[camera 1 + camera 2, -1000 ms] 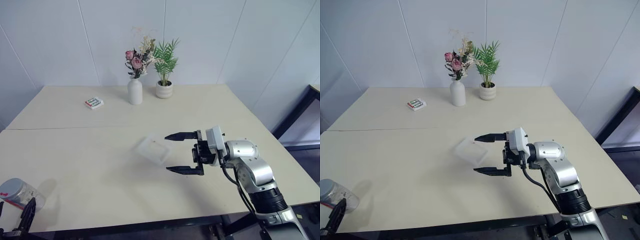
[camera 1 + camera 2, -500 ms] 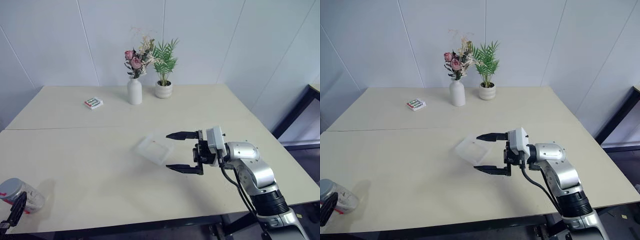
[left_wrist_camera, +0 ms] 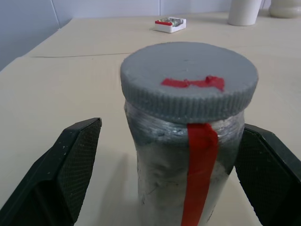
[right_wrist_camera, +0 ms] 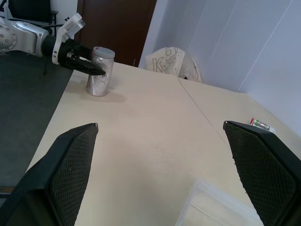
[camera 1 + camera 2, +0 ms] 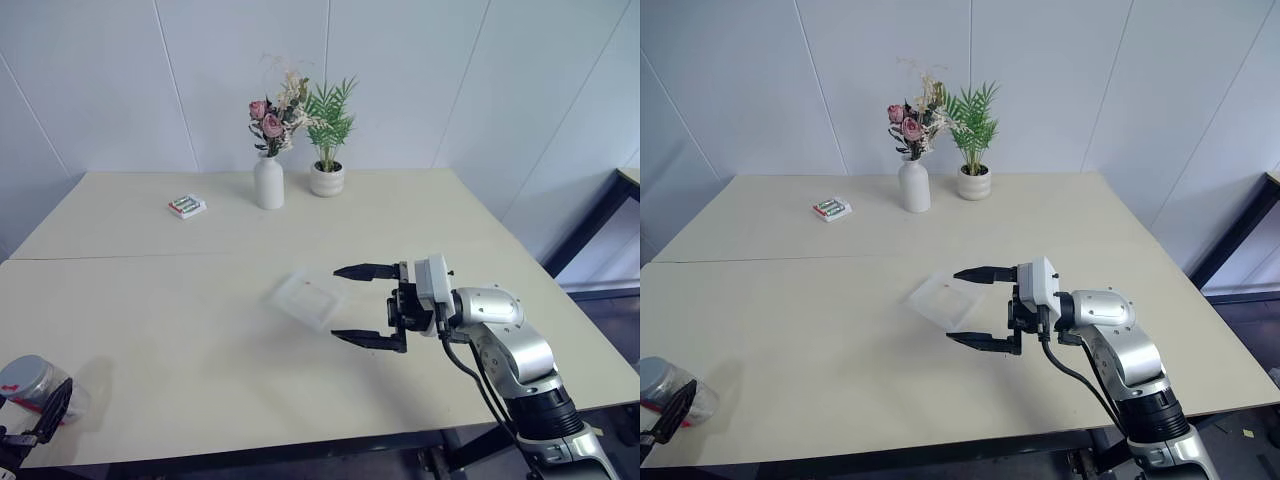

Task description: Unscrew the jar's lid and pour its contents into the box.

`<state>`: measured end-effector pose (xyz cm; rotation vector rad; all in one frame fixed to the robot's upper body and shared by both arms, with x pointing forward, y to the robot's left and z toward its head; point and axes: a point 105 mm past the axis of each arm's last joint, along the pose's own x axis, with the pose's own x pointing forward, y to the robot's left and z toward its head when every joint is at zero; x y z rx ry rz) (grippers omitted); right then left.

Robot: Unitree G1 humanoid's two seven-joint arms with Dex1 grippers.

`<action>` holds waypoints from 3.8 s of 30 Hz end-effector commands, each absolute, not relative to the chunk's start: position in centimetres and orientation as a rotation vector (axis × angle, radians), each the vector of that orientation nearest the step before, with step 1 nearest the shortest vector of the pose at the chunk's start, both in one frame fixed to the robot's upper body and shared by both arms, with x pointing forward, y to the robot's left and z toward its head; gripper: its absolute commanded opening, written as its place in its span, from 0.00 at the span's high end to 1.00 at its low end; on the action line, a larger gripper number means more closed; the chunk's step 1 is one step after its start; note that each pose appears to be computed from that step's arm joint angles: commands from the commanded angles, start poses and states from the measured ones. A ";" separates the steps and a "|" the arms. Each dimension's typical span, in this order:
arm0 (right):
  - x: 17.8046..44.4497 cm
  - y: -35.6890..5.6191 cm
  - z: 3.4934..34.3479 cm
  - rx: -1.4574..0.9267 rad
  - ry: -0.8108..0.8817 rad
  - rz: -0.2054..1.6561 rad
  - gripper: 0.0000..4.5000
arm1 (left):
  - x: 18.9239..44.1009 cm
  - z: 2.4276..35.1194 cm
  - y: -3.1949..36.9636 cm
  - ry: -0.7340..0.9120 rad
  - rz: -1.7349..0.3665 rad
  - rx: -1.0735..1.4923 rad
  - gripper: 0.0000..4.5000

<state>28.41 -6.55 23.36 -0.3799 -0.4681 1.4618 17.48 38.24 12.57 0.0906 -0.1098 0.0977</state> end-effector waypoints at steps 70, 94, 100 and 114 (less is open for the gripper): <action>27.4 -3.7 24.7 -0.112 -0.249 1.177 0.00 | 33.0 19.1 13.2 -0.161 -1.291 0.207 0.55; 30.6 0.5 23.3 -0.127 -0.177 1.132 0.00 | 33.3 17.9 11.3 -0.091 -1.376 0.251 0.55; 30.7 0.7 22.9 -0.120 -0.147 1.130 0.00 | 33.3 17.8 11.2 -0.094 -1.375 0.251 0.55; 30.5 1.1 22.6 -0.108 -0.122 1.149 0.04 | 33.7 18.2 11.1 -0.109 -1.364 0.254 0.55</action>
